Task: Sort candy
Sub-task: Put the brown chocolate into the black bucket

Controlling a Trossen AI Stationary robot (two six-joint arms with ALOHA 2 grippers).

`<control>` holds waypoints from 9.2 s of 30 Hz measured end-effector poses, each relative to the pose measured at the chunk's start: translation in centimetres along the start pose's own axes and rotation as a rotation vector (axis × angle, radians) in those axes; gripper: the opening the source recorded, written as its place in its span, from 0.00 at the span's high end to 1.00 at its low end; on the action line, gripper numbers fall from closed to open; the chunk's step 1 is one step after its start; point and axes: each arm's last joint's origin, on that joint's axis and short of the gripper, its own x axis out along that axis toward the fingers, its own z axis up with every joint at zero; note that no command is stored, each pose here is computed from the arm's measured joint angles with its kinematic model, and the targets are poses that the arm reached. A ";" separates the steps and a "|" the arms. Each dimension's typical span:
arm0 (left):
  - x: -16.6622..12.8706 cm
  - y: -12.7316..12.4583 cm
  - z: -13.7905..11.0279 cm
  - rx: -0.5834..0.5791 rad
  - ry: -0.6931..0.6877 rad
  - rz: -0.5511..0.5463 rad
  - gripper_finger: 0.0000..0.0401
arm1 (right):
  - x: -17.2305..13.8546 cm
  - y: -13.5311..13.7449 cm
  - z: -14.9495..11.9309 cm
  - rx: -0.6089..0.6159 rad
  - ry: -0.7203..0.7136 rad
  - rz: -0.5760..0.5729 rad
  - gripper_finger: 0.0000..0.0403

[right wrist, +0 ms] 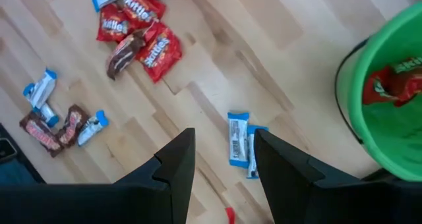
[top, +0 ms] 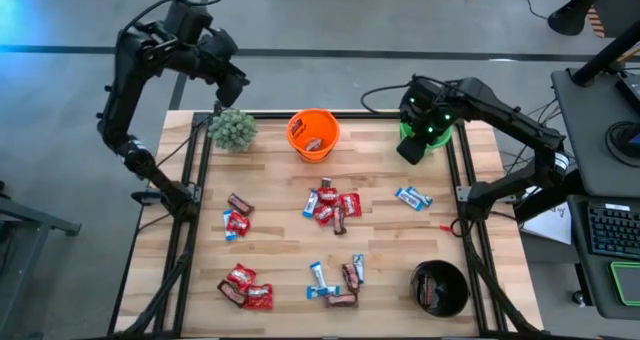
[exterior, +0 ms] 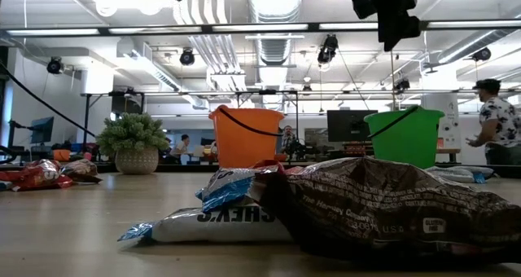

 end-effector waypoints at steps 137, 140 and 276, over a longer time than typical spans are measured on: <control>21.7 -8.0 -26.2 0.596 0.736 -0.389 0.54 | -0.3 1.2 -1.8 0.343 0.062 -0.083 0.64; 21.8 -8.0 -26.5 0.595 0.747 -0.392 0.54 | -0.3 1.2 -1.8 0.342 0.063 -0.083 0.64; 10.6 -11.8 -1.7 0.469 -0.177 -0.162 1.00 | 2.5 9.8 9.8 -0.034 -0.700 0.598 0.44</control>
